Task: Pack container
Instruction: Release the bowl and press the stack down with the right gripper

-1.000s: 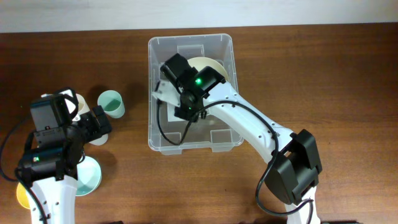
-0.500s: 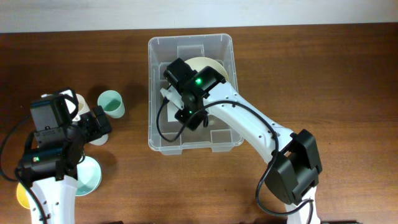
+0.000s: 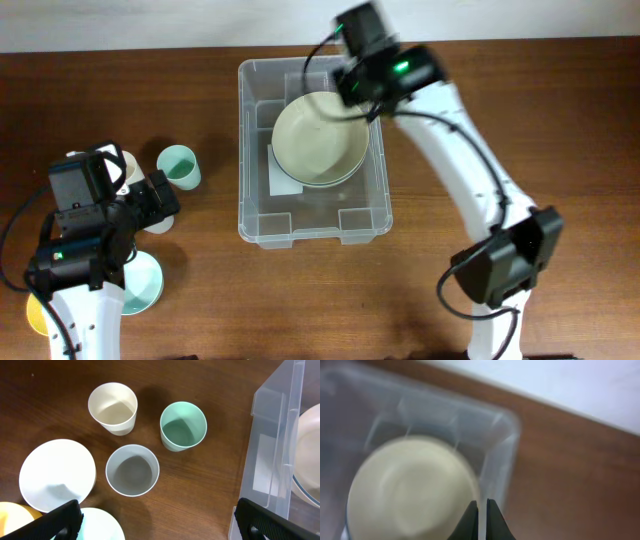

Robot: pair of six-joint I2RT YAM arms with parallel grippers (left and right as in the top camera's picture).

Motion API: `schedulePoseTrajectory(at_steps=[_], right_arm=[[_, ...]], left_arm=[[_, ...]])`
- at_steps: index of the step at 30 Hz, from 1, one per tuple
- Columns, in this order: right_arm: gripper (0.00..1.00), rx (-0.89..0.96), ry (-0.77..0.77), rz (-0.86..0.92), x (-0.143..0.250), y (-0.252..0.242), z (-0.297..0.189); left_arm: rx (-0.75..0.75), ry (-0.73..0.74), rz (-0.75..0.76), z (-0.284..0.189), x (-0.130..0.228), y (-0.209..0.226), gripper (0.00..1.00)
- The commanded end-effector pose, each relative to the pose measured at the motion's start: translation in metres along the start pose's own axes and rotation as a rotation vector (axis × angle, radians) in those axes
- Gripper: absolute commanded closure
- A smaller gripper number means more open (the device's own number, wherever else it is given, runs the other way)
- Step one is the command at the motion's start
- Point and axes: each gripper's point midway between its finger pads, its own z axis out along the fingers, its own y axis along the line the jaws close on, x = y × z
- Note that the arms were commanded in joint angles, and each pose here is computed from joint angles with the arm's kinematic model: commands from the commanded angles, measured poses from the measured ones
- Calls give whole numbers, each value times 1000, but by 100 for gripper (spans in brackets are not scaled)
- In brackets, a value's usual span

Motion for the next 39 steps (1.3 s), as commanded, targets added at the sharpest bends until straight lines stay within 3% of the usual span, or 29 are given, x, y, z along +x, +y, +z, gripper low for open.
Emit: schedulePoseTrajectory(at_steps=[1,9,25,39], right_arm=[[96,-86,-18,1,-6,2,-7],[96,-161,61,-56,14,12,34],[96,-143,143,-60,45,19,116],[96,-130,181,-64,60,20,140]], left_arm=[[12,-22,-13,-6,-7,-2,1],[12,-22,-13,-6,-7,-2,1],[11,-17,-13,-5,-6,-1,1],[12,-17,-13,-5,-6,-2,1]])
